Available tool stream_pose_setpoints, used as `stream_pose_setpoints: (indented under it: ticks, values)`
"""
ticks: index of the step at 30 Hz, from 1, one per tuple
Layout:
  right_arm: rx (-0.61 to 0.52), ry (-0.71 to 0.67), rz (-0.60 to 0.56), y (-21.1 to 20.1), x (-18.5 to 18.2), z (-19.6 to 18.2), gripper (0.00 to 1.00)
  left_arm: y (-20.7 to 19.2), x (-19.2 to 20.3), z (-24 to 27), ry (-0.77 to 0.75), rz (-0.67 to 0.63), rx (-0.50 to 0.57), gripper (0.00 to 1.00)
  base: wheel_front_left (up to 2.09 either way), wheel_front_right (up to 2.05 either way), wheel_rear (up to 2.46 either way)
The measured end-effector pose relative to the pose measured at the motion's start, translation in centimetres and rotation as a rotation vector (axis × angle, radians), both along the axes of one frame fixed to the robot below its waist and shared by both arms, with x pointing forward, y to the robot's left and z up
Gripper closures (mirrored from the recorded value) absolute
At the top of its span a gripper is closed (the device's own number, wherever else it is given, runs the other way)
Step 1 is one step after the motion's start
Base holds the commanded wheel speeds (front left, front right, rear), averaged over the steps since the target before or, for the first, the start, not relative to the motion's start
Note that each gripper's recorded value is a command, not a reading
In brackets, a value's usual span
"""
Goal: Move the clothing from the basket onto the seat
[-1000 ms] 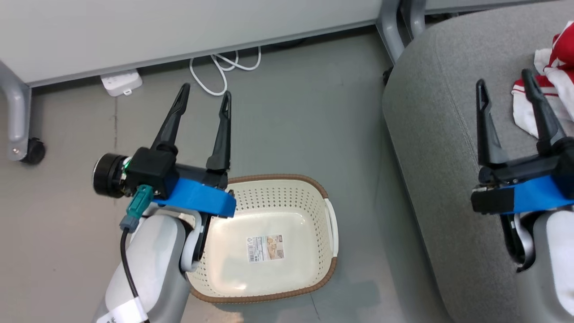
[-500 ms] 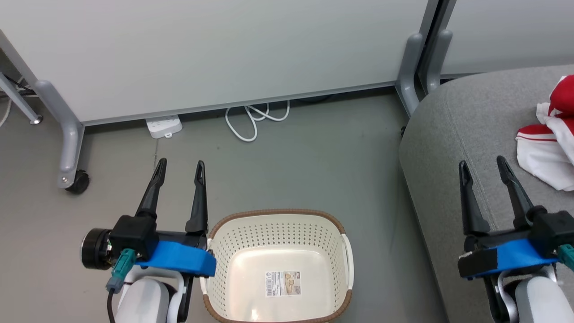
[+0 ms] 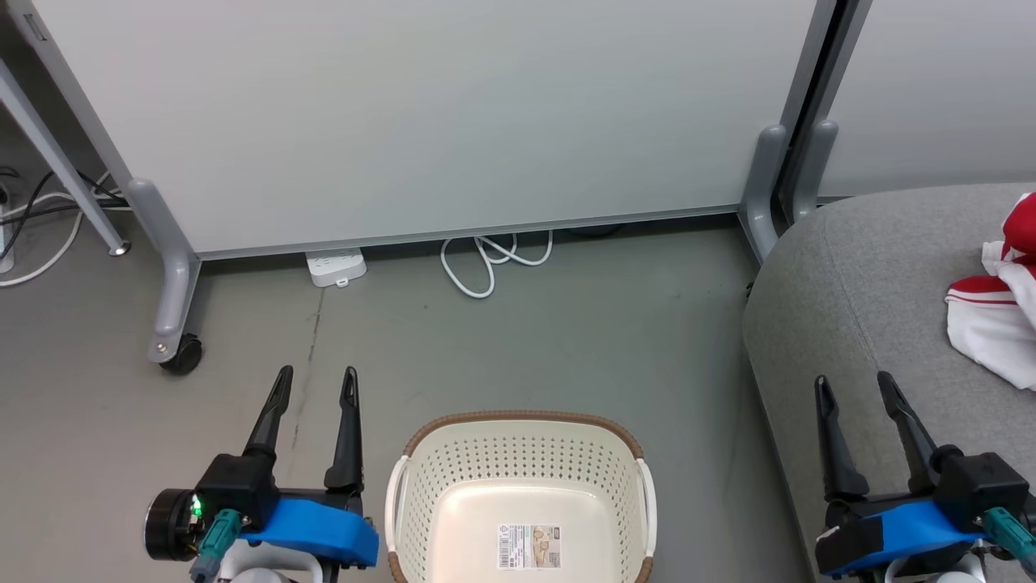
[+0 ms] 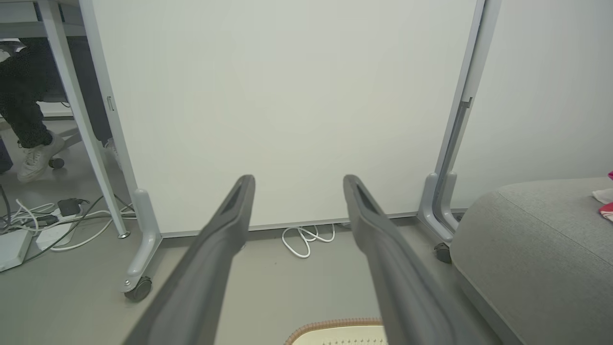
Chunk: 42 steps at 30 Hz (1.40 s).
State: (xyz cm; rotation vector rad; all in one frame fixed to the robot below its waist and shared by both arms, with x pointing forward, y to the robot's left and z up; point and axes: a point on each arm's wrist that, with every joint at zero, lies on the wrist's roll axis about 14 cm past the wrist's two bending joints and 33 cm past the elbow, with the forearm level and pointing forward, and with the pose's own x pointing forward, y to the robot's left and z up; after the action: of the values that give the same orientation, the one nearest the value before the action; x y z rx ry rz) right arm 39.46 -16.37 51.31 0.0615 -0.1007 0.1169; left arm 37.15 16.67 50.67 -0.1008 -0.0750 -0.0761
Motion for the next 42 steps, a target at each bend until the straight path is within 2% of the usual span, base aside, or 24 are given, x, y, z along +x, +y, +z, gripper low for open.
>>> stream_pose_setpoints:
  ticks: [20,21,28,42]
  values:
    - [0.021,0.038,0.018,0.8,-0.3,-1.2,0.0,0.6,-1.1,-0.8,0.023,0.024,-0.006,0.0,0.0,0.0,0.0]
    - [0.021,0.039,0.018,0.9,-0.3,-1.2,1.0,0.6,-1.1,-0.8,0.022,0.025,-0.006,1.0,0.0,0.0,0.0]
    - [0.033,0.128,0.011,0.8,-1.2,-3.9,1.0,0.7,-2.6,-4.0,0.128,0.034,-0.02,1.0,0.0,0.0,0.0]
    - [0.294,0.185,-0.052,-0.5,-1.3,-4.3,1.0,2.0,-2.4,-4.6,0.181,0.096,-0.28,1.0,0.0,0.0,0.0]
